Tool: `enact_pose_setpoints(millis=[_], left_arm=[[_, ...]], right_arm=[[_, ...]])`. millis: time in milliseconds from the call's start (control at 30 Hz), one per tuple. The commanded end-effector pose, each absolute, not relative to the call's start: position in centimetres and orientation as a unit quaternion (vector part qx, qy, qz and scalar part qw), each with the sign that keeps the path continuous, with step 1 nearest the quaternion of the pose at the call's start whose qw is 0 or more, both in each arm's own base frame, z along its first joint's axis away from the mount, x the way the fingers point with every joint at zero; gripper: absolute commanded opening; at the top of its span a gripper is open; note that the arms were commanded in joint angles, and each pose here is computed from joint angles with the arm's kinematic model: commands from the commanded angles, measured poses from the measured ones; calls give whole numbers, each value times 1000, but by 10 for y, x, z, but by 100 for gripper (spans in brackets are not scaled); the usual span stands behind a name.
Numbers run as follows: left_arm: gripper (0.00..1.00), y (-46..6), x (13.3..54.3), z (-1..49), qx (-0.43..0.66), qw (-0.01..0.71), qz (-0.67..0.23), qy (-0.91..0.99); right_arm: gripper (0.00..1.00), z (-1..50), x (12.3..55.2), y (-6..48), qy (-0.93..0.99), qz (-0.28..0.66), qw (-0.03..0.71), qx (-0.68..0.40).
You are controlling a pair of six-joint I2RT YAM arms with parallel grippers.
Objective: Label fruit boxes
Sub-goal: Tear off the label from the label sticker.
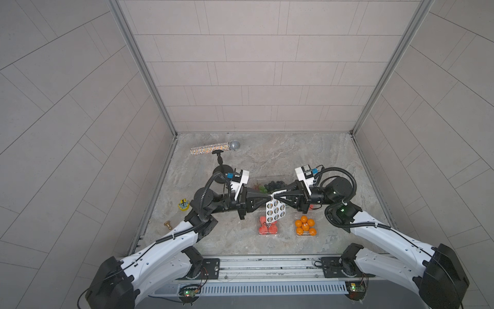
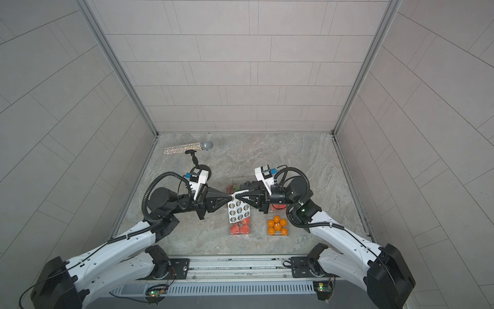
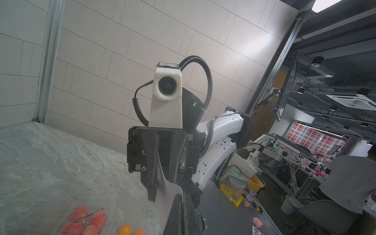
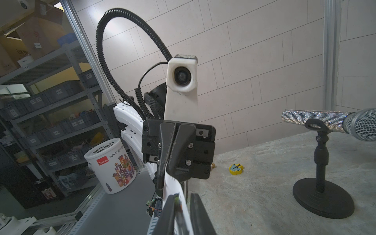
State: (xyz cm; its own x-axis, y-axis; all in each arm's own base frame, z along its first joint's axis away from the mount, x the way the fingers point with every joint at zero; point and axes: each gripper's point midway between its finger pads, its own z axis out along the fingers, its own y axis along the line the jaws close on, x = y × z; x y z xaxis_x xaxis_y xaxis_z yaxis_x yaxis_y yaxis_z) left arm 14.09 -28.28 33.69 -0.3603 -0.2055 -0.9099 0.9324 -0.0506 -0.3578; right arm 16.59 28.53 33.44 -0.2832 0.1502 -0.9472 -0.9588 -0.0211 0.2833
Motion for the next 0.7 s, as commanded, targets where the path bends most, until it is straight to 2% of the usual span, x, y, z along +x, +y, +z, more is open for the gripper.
enact_pose_setpoints(millis=[0, 667], left_arm=[[0, -280, 137, 349, 358, 463, -637, 501], [0, -282, 142, 345, 358, 468, -628, 509]], right_arm=[[20, 345, 161, 286, 508, 611, 467, -389], [25, 341, 162, 292, 507, 621, 456, -387]])
